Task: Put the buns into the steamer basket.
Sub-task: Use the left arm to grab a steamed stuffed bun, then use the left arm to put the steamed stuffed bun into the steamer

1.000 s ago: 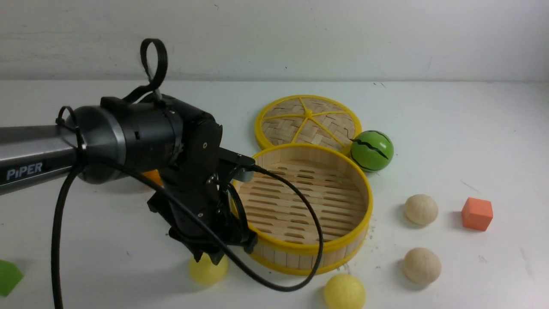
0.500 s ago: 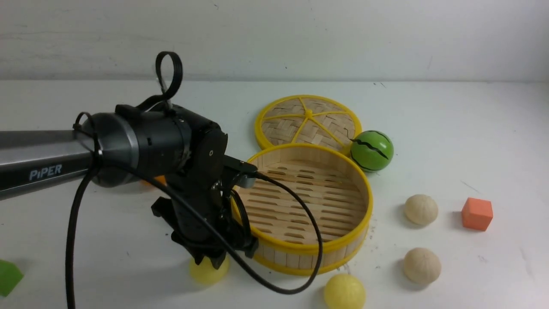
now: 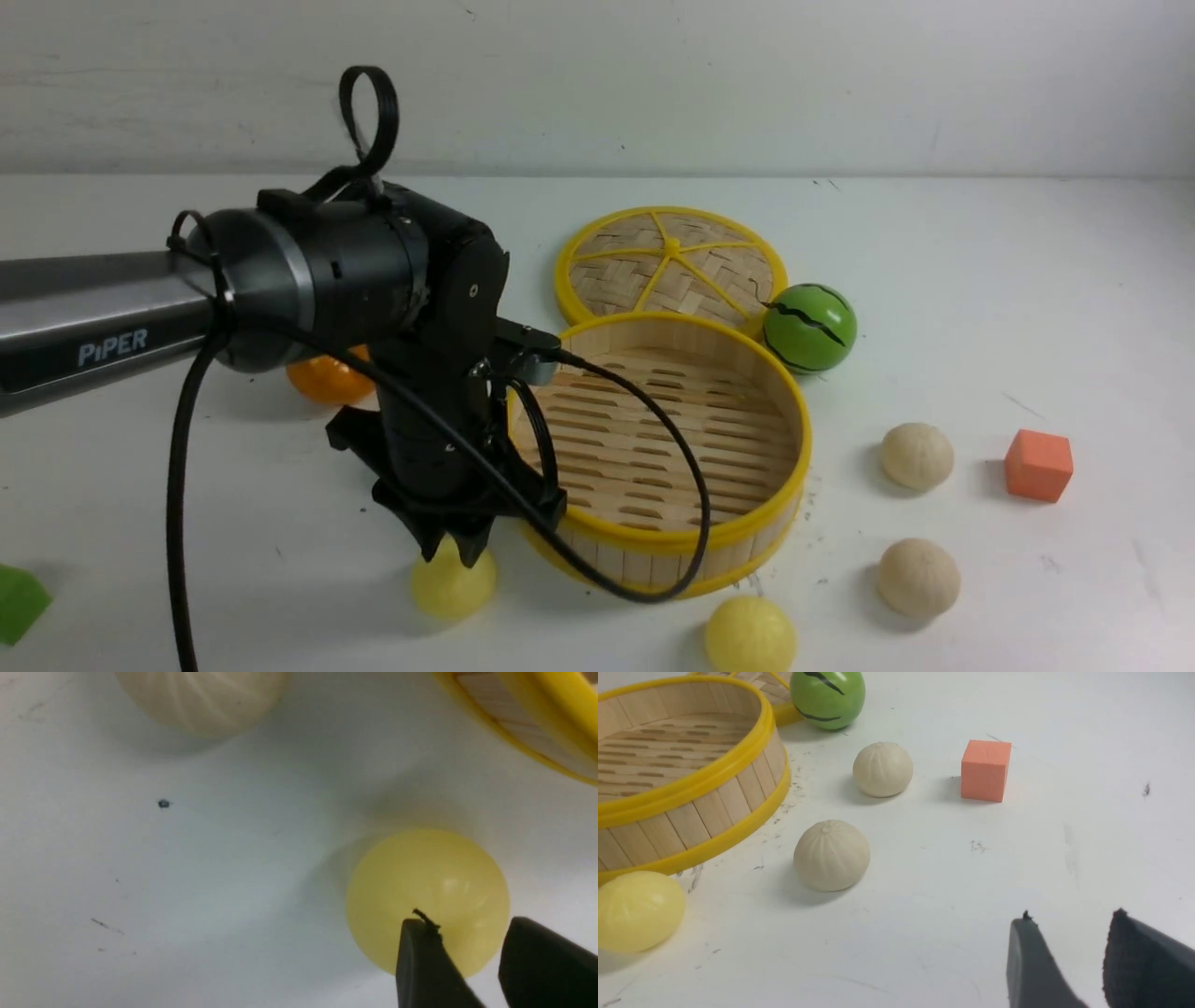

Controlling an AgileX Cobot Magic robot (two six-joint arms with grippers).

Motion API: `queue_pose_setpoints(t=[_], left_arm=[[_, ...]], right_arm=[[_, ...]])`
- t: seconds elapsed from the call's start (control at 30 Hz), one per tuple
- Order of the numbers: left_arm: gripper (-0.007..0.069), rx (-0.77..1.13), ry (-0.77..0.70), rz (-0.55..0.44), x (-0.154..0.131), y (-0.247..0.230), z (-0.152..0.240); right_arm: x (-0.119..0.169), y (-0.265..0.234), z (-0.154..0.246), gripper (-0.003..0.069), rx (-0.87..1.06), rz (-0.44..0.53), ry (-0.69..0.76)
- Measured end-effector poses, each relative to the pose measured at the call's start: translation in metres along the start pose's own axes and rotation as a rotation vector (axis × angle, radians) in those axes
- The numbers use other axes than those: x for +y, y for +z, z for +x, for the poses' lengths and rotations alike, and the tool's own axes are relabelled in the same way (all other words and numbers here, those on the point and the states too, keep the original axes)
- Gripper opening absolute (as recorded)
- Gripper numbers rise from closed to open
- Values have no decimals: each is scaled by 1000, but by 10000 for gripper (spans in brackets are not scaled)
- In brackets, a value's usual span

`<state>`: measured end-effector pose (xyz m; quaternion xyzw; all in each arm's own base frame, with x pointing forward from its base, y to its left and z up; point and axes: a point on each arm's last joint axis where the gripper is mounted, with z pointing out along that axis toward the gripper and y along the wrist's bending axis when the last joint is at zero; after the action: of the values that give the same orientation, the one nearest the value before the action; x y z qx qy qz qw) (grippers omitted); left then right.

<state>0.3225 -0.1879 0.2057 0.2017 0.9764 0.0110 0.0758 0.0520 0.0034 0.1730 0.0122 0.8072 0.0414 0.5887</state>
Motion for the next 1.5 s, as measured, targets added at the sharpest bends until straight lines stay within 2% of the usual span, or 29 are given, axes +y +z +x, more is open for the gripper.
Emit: queue_pose_setpoints(t=[0.6, 0.63, 0.77, 0.8, 0.83, 0.93, 1.1, 1.3, 1.37, 1.5], left_arm=[[224, 30, 6, -7, -2, 19, -4], [211, 33, 4, -5, -2, 19, -3], [61, 46, 1, -2, -2, 19, -2], [53, 47, 1, -2, -2, 19, -2], [-5, 48, 0, -2, -2, 19, -2], [-13, 57, 0, -4, -2, 18, -2], [-13, 37, -13, 2, -1, -20, -5], [-13, -178, 51, 139, -26, -100, -25], [-13, -209, 72, 165, -36, -107, -34], [-13, -191, 84, 169, -48, -84, -61]], right_arm=[[0, 0, 0, 241, 0, 0, 0], [0, 0, 0, 241, 0, 0, 0], [0, 0, 0, 241, 0, 0, 0], [0, 0, 0, 241, 0, 0, 0], [0, 0, 0, 241, 0, 0, 0], [0, 0, 0, 241, 0, 0, 0], [0, 0, 0, 241, 0, 0, 1], [0, 0, 0, 241, 0, 0, 1], [0, 0, 0, 241, 0, 0, 1], [0, 0, 0, 241, 0, 0, 1]])
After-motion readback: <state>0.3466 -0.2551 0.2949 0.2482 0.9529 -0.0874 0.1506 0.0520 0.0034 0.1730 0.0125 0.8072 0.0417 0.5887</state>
